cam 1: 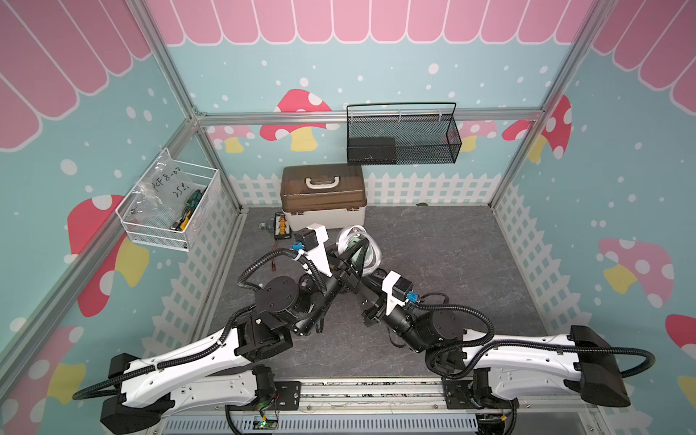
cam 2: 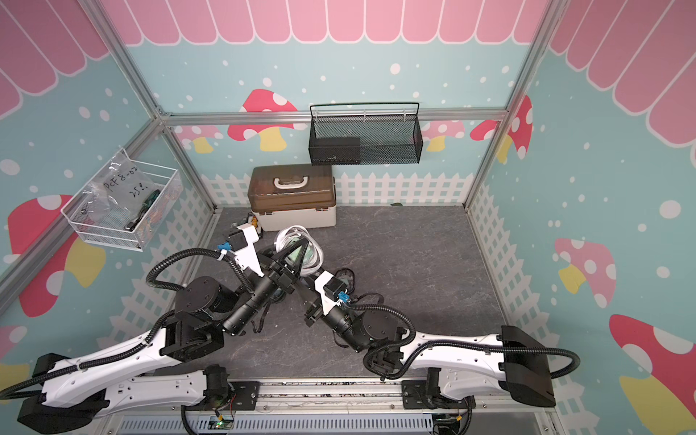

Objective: Pack away charging kits
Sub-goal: Zip the zipper on the storage bag.

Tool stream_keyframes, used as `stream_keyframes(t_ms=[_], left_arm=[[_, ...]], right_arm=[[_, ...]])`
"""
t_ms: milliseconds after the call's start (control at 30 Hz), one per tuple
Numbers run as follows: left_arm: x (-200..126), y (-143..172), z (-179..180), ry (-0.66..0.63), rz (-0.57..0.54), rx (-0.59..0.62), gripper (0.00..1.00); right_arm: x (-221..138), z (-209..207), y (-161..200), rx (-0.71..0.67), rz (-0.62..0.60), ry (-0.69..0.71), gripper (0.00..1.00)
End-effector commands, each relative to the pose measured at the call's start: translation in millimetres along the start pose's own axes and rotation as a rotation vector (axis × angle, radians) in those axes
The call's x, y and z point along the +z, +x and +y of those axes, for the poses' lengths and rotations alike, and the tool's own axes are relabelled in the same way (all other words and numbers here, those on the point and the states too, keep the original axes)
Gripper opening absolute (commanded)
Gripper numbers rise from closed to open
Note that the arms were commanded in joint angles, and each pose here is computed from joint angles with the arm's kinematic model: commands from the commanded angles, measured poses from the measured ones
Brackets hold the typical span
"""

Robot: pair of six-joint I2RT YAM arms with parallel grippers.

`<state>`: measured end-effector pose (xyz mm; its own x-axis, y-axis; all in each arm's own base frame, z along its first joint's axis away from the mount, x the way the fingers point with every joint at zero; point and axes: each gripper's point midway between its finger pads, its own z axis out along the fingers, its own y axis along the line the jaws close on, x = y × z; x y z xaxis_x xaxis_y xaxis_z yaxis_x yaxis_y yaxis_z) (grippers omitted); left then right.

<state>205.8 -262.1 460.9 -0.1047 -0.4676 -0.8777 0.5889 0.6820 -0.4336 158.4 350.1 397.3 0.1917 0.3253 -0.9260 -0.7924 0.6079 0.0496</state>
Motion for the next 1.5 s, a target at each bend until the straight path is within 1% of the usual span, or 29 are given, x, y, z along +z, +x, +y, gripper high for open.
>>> stream_keyframes(t_ms=[0, 133, 367, 400, 600, 833, 1067, 1233, 1333, 1467], left_arm=[[0.9, 4.0, -0.4, -0.004, 0.001, 0.008, 0.0], [0.4, 4.8, 1.4, -0.008, -0.002, 0.005, 0.0], [-2.5, 3.4, 4.2, -0.013, -0.012, -0.002, 0.0], [-3.1, 3.0, 4.3, -0.013, -0.013, -0.003, 0.0], [-8.0, -1.7, 8.3, -0.02, -0.03, -0.008, 0.0], [-13.6, -8.5, 10.4, -0.018, -0.047, -0.015, 0.0], [-17.6, -1.9, 6.6, 0.021, -0.012, -0.035, 0.0], [-24.4, 9.5, 7.3, 0.049, 0.035, -0.035, 0.0], [-29.0, 17.5, 6.0, 0.074, 0.08, -0.034, 0.0], [-36.0, 25.2, -0.5, 0.134, 0.135, -0.036, 0.0]], right_arm=[[5.6, -2.3, -23.0, 0.021, -0.058, 0.02, 0.19], [6.4, -6.3, -23.8, 0.034, -0.055, 0.043, 0.15], [4.2, -14.2, -19.1, 0.039, -0.032, 0.085, 0.01], [3.3, -15.2, -17.9, 0.04, -0.029, 0.09, 0.0], [-5.4, -22.9, -6.2, 0.039, -0.013, 0.122, 0.0], [-18.0, -42.7, 6.3, 0.032, 0.015, 0.213, 0.0], [-25.9, -56.1, 3.7, 0.017, 0.025, 0.243, 0.0], [-33.4, -61.9, -2.5, -0.021, 0.037, 0.211, 0.0], [-36.3, -58.0, -9.7, -0.068, 0.041, 0.159, 0.0], [-34.7, -51.8, -11.9, -0.137, 0.086, 0.093, 0.0]])
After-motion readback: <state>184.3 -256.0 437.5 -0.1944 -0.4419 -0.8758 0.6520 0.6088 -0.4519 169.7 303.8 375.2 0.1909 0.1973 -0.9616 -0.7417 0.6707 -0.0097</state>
